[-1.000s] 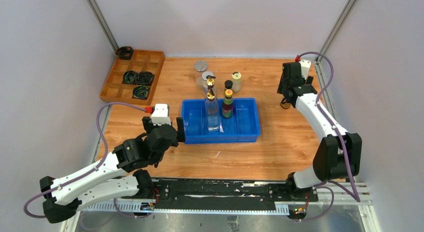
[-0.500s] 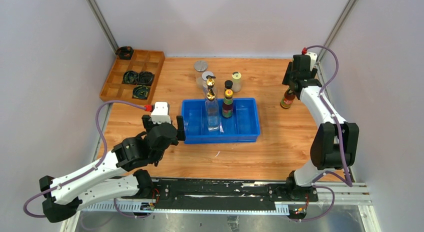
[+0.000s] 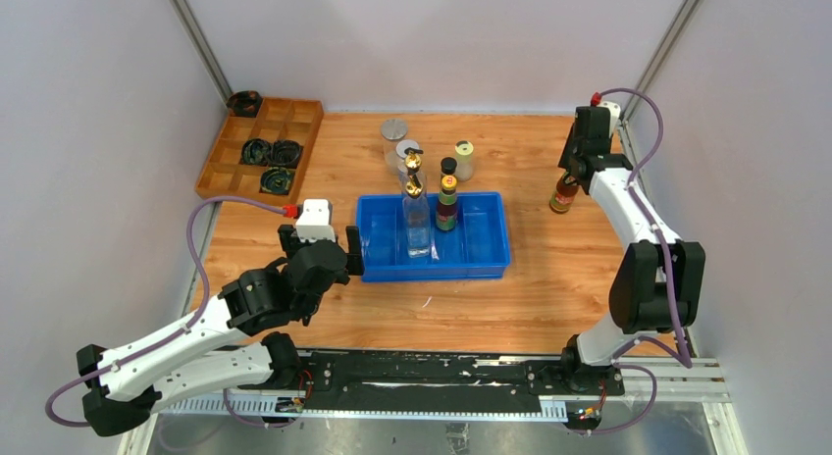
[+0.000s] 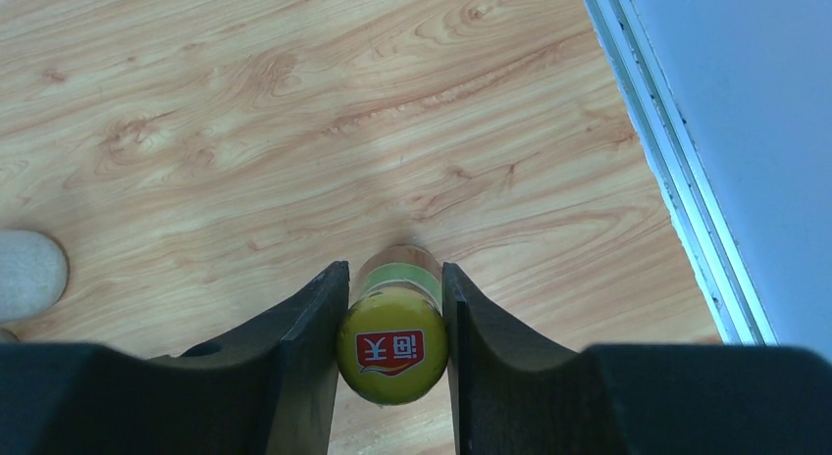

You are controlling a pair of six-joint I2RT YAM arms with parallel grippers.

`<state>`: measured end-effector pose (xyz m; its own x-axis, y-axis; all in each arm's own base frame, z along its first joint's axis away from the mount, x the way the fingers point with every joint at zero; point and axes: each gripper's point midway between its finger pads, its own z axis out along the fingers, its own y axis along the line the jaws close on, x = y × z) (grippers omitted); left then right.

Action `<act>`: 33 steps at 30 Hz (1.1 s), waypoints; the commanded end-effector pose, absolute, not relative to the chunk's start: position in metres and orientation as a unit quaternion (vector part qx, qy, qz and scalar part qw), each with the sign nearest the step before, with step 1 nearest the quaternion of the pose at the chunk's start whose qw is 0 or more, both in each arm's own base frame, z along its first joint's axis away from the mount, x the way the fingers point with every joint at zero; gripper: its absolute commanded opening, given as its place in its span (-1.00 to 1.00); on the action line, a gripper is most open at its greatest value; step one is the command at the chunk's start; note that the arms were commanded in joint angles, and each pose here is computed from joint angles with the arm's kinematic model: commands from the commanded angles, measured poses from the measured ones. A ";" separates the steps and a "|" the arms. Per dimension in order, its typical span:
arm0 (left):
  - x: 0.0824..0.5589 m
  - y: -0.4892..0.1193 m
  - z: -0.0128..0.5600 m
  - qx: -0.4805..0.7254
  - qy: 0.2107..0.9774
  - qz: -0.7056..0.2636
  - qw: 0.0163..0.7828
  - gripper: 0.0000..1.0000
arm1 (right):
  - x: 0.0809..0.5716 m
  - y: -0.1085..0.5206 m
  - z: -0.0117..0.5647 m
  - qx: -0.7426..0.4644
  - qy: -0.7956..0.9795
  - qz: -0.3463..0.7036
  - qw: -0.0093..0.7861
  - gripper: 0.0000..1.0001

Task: Organize the condiment bottles
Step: Pick up the bottle from the center of the board, then place the bottle in the storage box.

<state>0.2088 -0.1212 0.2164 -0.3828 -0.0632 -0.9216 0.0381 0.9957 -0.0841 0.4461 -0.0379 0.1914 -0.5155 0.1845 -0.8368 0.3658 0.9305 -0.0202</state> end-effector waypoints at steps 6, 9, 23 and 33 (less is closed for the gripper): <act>0.210 -0.121 0.224 -0.022 0.825 -0.053 0.562 1.00 | 0.428 -0.018 0.229 0.136 0.852 -0.091 0.497 -0.41; 0.209 -0.121 0.224 -0.022 0.825 -0.056 0.561 1.00 | 0.422 -0.010 0.235 0.127 0.852 -0.086 0.500 -0.42; 0.208 -0.118 0.225 -0.025 0.823 -0.058 0.564 0.99 | 0.366 0.057 0.263 0.033 0.862 -0.065 0.501 -0.47; 0.207 -0.120 0.224 -0.025 0.825 -0.065 0.561 0.99 | 0.320 0.075 0.302 0.005 0.851 -0.035 0.524 -0.46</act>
